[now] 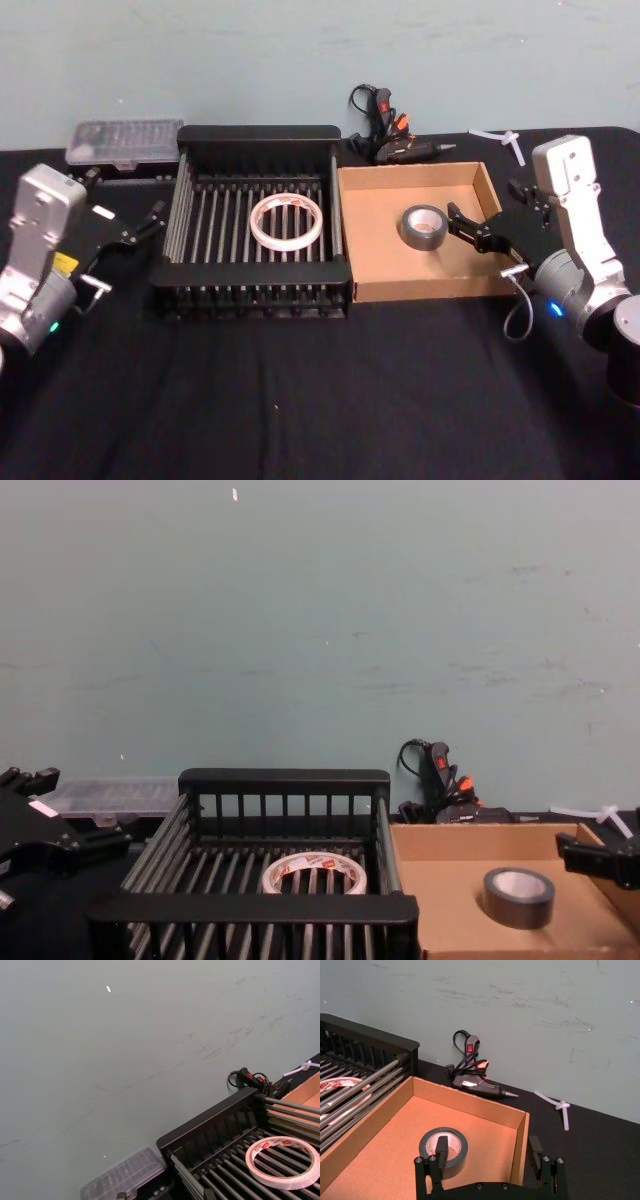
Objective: Pick up the white tape and place it into the black box , Pick up the silver tape and place it into the brown box.
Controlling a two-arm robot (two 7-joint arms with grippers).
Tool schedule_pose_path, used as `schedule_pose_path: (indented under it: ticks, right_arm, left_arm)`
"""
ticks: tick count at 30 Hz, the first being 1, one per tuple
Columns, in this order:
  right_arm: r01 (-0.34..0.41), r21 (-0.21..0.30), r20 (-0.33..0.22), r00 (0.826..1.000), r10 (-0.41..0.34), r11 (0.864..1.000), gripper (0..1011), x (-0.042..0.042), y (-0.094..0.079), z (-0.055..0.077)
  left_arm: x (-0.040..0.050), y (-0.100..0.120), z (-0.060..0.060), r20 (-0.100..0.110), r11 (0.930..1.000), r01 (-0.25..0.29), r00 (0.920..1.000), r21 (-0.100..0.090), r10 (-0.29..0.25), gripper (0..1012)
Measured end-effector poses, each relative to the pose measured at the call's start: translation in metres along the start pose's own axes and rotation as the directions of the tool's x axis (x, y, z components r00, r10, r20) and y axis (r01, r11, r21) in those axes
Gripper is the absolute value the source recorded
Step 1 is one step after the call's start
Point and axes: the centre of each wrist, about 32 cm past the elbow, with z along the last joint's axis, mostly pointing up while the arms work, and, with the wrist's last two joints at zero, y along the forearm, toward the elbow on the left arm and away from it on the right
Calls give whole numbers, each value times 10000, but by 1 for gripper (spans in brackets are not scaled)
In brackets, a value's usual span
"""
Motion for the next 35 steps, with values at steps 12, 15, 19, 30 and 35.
schedule_pose_path:
  ticks: [12, 15, 19, 30, 35]
  right_arm:
    - [0, 1, -3, 10000, 0, 10000, 1002, 0, 0, 0]
    - [0, 1, -2, 10000, 0, 10000, 1002, 0, 0, 0]
    - [0, 1, -1, 10000, 0, 10000, 1002, 0, 0, 0]
    - [0, 0, -1, 10000, 0, 10000, 1002, 0, 0, 0]
    - [0, 0, -1, 10000, 0, 10000, 1003, 0, 0, 0]
  left_arm:
    - [0, 0, 0, 0, 10000, 0, 10000, 0, 0, 1001]
    - [0, 0, 0, 0, 10000, -1, 10000, -1, 1, 1001]
    - [0, 0, 1, 0, 10000, -1, 10000, -2, 1, 1001]
    - [0, 0, 0, 0, 10000, 0, 10000, -1, 0, 1001]
    - [0, 0, 0, 0, 10000, 0, 10000, -1, 0, 1001]
